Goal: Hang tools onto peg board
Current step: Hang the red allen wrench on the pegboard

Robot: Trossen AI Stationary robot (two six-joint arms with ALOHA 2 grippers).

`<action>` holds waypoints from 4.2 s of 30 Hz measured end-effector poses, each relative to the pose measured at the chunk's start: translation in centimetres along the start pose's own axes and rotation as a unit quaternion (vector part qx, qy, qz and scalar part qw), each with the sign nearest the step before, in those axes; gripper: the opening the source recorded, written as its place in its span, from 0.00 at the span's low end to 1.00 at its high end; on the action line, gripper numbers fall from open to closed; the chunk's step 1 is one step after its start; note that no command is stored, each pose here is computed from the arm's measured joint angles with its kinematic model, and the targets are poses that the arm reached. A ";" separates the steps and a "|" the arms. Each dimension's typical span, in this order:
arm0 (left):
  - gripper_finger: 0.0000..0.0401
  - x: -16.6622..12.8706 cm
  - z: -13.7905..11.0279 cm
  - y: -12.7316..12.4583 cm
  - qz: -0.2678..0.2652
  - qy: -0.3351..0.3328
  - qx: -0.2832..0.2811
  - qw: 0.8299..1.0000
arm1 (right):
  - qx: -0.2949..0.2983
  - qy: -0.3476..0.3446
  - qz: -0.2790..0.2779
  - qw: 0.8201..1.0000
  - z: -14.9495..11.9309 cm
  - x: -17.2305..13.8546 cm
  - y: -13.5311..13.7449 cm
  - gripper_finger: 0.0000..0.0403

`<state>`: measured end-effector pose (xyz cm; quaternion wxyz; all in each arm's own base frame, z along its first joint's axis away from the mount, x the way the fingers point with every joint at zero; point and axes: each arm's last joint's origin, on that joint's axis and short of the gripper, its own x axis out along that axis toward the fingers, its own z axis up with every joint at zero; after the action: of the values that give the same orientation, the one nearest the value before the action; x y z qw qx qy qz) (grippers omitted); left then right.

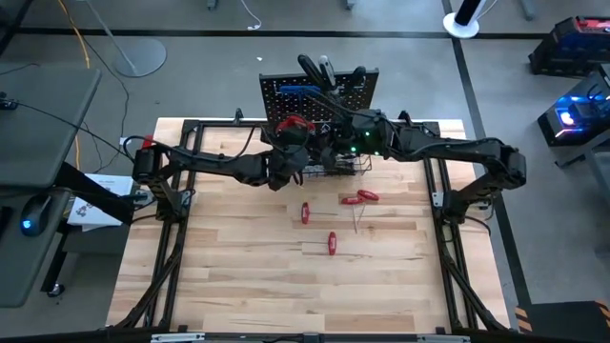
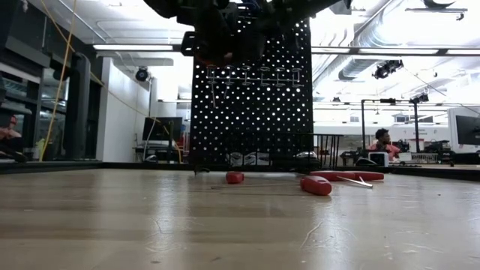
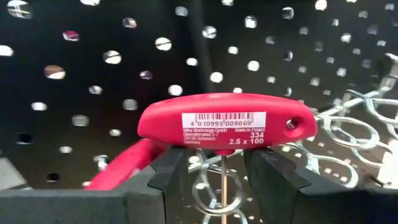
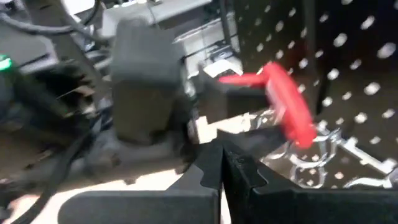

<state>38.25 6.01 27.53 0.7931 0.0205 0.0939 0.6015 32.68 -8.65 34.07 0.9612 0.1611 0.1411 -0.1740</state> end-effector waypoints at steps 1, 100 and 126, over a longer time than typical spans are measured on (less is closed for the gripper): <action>0.37 0.0 0.0 0.0 -0.004 0.000 0.001 1.000 | -0.004 -0.004 -0.005 1.000 0.1 0.0 0.0 0.00; 0.37 -17.2 5.1 6.2 -0.439 0.099 -0.010 0.893 | -0.014 0.024 -0.007 1.000 1.1 -5.8 0.7 0.00; 0.37 -16.7 -4.3 -2.3 -0.546 0.224 0.064 0.805 | -0.001 0.370 -0.167 0.914 -10.5 -18.7 8.9 0.00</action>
<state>35.37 -11.01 25.03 0.9443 -0.1188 0.3028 0.0502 16.98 8.39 32.93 0.7975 0.1866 0.5114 -0.2601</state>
